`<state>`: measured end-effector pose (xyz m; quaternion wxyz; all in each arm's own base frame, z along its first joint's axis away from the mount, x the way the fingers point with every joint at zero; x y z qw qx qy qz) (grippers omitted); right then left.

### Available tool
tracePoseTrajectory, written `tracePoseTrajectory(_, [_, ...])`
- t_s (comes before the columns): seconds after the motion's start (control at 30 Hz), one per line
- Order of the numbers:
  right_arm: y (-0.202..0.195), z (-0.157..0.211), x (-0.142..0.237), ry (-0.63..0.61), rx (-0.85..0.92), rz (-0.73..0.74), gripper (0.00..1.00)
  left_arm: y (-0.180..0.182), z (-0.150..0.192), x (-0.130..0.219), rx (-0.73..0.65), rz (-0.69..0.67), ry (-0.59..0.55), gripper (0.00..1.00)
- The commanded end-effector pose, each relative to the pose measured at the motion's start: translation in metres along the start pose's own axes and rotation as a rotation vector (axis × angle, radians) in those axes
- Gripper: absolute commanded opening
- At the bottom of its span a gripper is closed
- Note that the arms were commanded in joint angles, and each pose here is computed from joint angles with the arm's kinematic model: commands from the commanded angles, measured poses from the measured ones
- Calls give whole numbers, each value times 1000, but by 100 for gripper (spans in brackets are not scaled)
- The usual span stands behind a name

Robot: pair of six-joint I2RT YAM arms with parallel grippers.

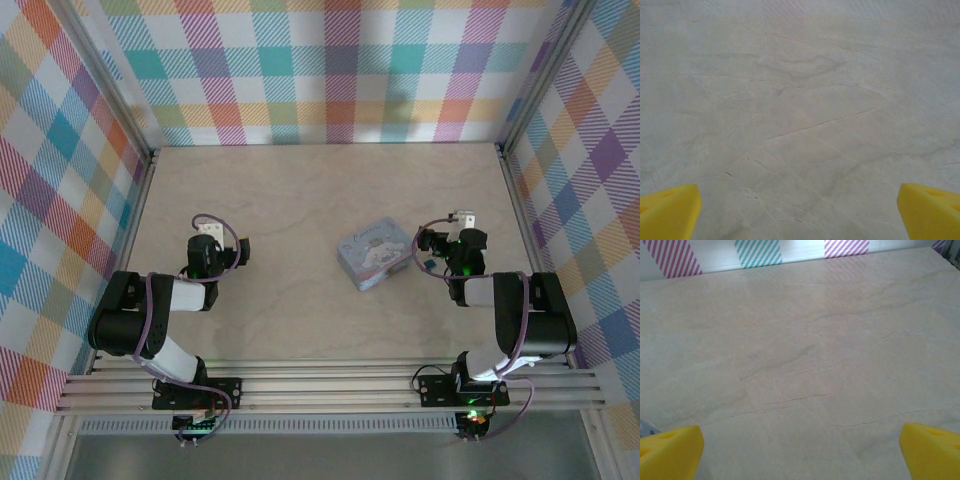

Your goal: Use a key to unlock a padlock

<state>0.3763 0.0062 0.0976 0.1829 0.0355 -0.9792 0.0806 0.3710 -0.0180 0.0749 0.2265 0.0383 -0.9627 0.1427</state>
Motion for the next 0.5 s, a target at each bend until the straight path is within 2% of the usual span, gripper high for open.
tracePoseTrajectory(0.0, [2, -2, -1, -9, 23, -10, 100, -4, -14, -3, 17, 21, -36, 100])
tracePoseTrajectory(0.47, [3, -2, -1, -8, 24, -11, 100, -4, -14, -3, 15, 22, -38, 100])
Point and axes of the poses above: each hand's point on the last joint's axis, 136 mm out from that joint toward the fingers, its own x axis back along the fingers, its own y axis along the line the jaws close on, z = x × y, the point moved 2 cm from there along x, back along the fingers, and after that the axes turned 15 degrees about x, right-handed, at the moved point
